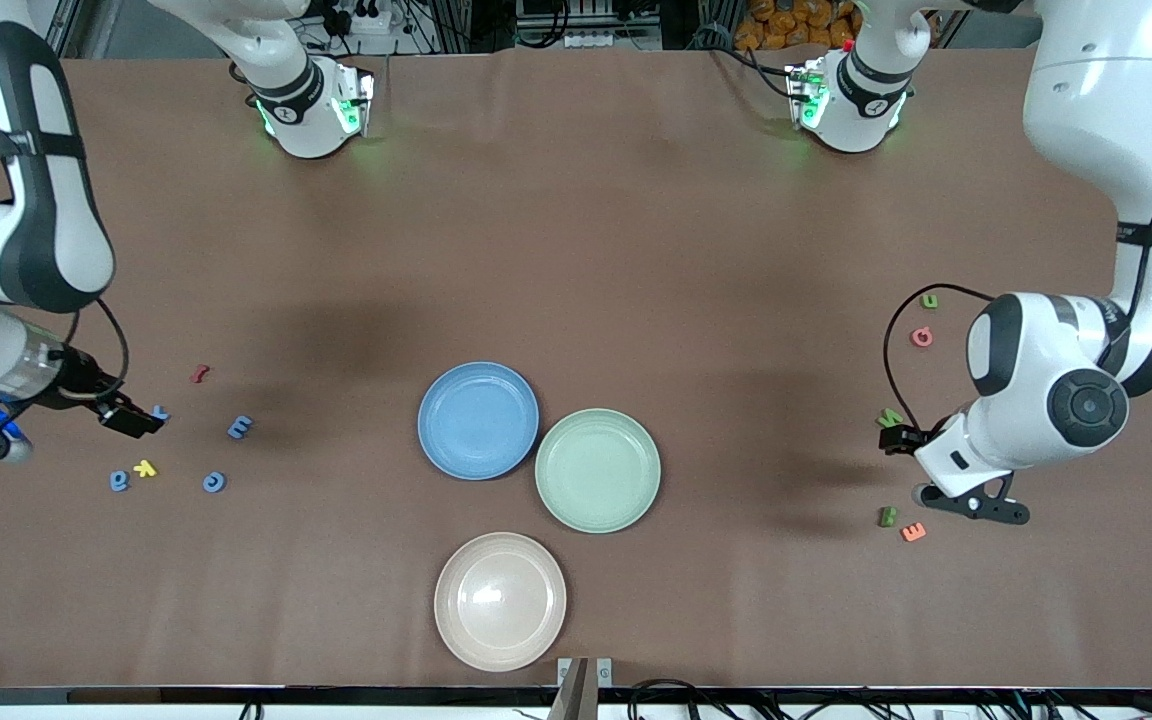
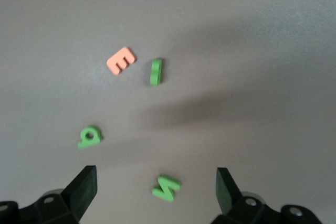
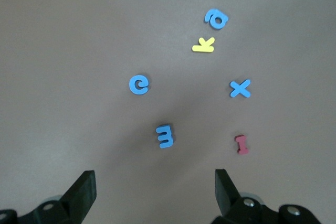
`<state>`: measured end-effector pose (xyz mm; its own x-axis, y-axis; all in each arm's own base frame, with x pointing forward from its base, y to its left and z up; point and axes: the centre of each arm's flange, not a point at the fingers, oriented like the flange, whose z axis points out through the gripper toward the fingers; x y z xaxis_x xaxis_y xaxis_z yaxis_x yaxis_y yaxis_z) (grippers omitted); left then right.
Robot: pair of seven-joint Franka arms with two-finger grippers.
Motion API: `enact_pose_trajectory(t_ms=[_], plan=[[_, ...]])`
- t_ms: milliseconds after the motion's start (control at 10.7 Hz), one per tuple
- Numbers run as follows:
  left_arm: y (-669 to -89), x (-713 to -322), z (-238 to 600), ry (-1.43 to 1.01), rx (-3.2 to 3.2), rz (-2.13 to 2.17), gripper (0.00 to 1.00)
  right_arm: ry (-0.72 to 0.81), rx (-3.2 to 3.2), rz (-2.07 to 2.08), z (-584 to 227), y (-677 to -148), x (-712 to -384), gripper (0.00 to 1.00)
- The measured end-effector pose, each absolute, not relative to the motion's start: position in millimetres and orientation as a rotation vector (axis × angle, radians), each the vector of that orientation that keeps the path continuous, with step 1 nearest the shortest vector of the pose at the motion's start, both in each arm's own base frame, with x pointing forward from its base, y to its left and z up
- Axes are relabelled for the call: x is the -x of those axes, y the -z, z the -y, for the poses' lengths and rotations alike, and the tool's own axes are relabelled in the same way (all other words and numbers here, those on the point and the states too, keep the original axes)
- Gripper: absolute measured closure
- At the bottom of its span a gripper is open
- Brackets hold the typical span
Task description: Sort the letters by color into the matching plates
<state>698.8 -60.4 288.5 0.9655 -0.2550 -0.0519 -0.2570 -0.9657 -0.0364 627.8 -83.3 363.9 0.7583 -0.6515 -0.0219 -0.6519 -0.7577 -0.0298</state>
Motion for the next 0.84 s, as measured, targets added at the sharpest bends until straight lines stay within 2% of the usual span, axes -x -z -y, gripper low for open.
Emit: enact_pose_trajectory(t_ms=[468,842], plan=[[-224,-716,58,0.02,3.067,-0.514,0.0,-0.005,2.825,-1.245,76,-282,-635,0.0],[-209,-723,59,0.034,3.069,-0.517,0.0,0.004,2.838,-1.238,68,-228,-627,0.0]])
